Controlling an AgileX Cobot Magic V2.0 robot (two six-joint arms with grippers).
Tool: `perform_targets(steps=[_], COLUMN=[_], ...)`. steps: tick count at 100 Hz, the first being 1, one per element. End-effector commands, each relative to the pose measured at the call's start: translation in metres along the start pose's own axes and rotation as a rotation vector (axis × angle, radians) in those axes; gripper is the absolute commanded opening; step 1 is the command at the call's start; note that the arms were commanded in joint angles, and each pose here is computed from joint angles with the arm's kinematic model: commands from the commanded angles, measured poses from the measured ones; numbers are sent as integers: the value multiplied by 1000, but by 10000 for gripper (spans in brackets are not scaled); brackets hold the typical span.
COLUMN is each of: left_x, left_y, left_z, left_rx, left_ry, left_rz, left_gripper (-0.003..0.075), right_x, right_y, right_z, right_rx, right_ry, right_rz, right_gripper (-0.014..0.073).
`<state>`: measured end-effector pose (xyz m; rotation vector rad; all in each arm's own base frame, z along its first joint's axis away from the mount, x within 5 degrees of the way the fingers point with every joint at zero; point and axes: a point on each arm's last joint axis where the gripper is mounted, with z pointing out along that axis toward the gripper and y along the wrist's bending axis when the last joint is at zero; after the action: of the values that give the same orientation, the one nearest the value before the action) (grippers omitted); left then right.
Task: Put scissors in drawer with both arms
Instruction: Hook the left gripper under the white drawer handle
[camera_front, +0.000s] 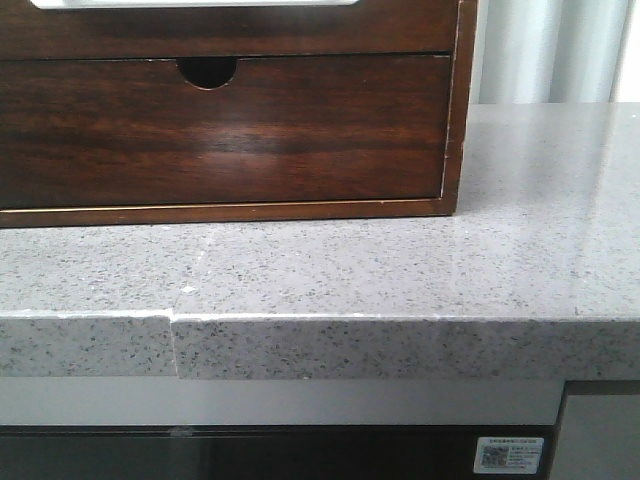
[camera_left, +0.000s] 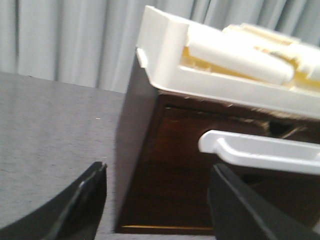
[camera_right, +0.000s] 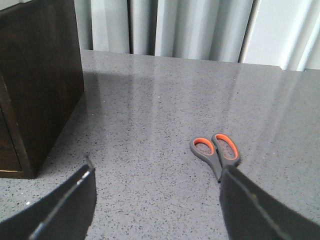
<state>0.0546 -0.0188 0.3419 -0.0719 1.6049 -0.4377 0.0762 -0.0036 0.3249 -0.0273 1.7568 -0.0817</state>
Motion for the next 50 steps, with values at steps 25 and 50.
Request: perform_targets(steps=[25,50], left_x=[-3,3], left_y=[-4,-5], left_z=[25,52], left_rx=[111,133], left_ry=[-18,90], left_rz=[-552,-708], left_gripper=[371,372], right_x=[-18,-18], right_y=[-2,-2], right_z=[-2,-2], right_rx=[13,13], right_ry=[-108,-108], right_rz=[-11,-11], right_gripper=[470,470])
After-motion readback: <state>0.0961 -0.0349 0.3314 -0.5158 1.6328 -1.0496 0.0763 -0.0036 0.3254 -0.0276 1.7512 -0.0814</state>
